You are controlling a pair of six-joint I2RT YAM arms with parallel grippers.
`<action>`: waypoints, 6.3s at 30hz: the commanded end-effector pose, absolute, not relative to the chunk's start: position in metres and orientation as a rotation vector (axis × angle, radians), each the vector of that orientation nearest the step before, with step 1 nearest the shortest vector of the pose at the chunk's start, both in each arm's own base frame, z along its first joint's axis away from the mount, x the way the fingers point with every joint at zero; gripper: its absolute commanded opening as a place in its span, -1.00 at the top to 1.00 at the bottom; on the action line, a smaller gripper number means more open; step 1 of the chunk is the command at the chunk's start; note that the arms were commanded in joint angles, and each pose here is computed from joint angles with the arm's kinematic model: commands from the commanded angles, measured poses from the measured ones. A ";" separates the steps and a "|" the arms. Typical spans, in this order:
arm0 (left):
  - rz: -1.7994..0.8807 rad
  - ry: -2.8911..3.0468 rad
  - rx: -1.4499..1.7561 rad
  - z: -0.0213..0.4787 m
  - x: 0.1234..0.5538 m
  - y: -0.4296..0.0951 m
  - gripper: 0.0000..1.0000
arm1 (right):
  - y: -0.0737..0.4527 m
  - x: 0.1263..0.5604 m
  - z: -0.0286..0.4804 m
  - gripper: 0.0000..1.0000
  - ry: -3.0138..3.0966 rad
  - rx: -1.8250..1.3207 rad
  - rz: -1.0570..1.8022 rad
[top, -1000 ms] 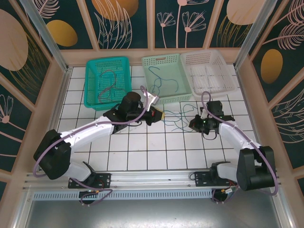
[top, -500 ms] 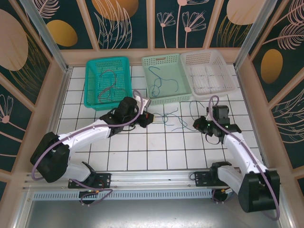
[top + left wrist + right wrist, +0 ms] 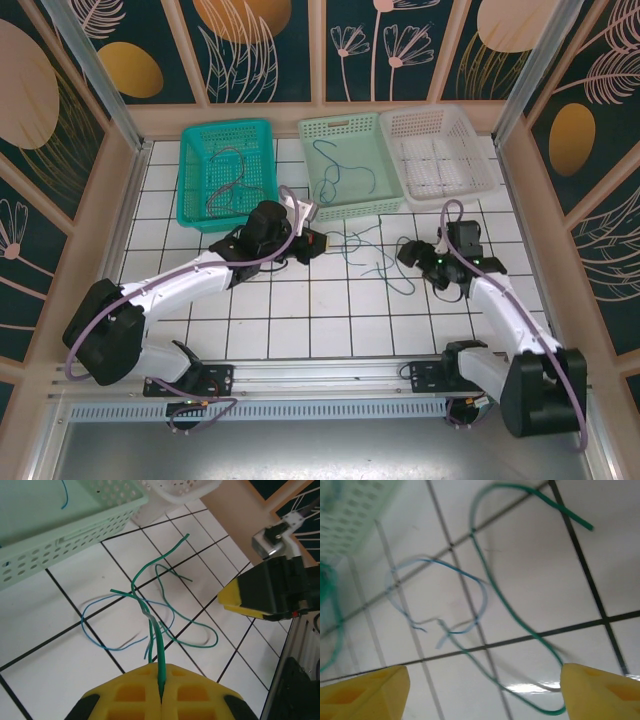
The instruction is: Untangle the cables
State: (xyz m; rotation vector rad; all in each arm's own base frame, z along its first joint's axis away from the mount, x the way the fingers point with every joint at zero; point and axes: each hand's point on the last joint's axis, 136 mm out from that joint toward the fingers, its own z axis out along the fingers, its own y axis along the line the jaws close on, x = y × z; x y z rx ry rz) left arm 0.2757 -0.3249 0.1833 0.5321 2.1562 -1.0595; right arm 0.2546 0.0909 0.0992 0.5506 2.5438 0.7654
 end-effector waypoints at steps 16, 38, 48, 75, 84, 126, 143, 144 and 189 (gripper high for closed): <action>-1.362 1.971 0.608 0.238 0.275 -0.367 1.00 | 0.146 0.312 0.169 -0.50 2.194 0.425 0.963; -1.324 2.183 0.890 0.171 0.255 -0.389 1.00 | 0.135 0.375 0.225 1.00 2.000 0.584 1.072; -1.235 2.346 0.961 0.130 0.255 -0.389 1.00 | 0.124 0.374 0.262 1.00 1.889 0.652 1.198; -1.469 2.142 0.878 0.199 0.263 -0.428 1.00 | 0.138 0.372 0.289 -0.55 1.946 0.495 1.115; -1.563 1.972 0.430 0.270 0.317 -0.390 1.00 | 0.120 0.339 0.291 -0.67 1.963 0.294 0.878; -1.791 1.973 0.480 0.292 0.313 -0.405 1.00 | 0.219 0.273 0.243 -0.45 2.073 -0.781 0.611; -1.738 1.999 0.499 0.290 0.316 -0.402 1.00 | 0.206 0.278 0.250 -0.45 2.043 -0.810 0.548; -1.742 1.998 0.498 0.290 0.316 -0.402 1.00 | 0.207 0.279 0.246 -0.45 2.053 -0.823 0.544; -1.206 2.067 0.271 0.250 0.364 -0.358 -0.97 | 0.098 0.425 0.186 1.00 2.392 -0.538 0.182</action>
